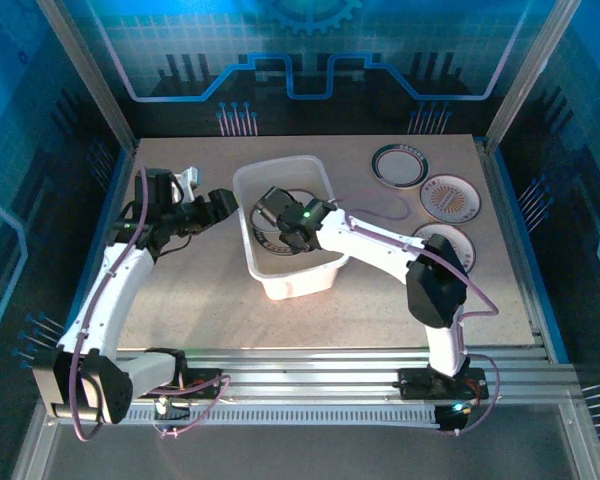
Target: Place the plates into the plastic bin on the countertop
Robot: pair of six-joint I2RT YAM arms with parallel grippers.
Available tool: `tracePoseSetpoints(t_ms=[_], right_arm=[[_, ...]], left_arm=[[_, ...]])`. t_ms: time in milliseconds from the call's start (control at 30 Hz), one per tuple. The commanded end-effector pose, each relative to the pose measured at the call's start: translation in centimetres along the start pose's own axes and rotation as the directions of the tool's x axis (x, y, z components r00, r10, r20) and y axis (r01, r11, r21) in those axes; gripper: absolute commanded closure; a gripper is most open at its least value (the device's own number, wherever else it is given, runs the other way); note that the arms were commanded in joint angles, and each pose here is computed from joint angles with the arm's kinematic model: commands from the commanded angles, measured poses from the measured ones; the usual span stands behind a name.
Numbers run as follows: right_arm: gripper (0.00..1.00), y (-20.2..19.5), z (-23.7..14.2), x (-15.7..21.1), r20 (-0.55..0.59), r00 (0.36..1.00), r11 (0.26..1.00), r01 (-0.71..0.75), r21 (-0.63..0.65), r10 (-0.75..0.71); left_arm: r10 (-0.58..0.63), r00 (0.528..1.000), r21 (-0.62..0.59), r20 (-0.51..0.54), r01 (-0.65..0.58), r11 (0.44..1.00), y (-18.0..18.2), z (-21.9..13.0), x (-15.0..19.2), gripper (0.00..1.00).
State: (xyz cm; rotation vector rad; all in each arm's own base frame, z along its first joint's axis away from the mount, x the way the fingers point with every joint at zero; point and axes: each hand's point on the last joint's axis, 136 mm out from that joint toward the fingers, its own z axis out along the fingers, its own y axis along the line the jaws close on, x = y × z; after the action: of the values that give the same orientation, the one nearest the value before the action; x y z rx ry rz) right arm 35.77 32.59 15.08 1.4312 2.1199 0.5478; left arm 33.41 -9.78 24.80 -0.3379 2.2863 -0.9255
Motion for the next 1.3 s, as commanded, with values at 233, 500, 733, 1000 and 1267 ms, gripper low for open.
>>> tracePoseSetpoints(t_ms=[233, 500, 733, 1000, 1267], right_arm=[[1.0, 0.3, 1.2, -0.3, 0.118, 0.989, 0.996, -0.093, -0.01, 0.093], [1.0, 0.3, 2.3, 0.3, 0.149, 0.987, 0.997, -0.07, 0.017, 0.066], [0.9, -0.5, 3.6, 1.4, 0.114, 0.99, 0.995, -0.089, 0.033, 0.085], [0.64, -1.6, 3.9, 1.4, 0.117, 0.99, 0.995, -0.087, 0.049, 0.08], [0.46, -2.2, 4.7, 1.4, 0.116, 0.992, 0.996, -0.065, 0.068, 0.057]], left_arm=[[0.051, 0.999, 0.027, -0.013, -0.051, 0.998, -1.8, -1.6, 0.5, 0.22], [0.067, 0.998, 0.011, -0.01, -0.067, 0.998, -1.7, -2.0, 0.7, 0.21], [0.072, 0.997, -0.008, -0.012, -0.072, 0.997, -1.4, -2.2, 0.9, 0.2], [0.067, 0.998, -0.008, -0.013, -0.067, 0.998, -1.3, -2.0, 0.9, 0.2], [0.059, 0.998, -0.013, -0.02, -0.059, 0.998, -0.9, -1.9, 1.3, 0.2]])
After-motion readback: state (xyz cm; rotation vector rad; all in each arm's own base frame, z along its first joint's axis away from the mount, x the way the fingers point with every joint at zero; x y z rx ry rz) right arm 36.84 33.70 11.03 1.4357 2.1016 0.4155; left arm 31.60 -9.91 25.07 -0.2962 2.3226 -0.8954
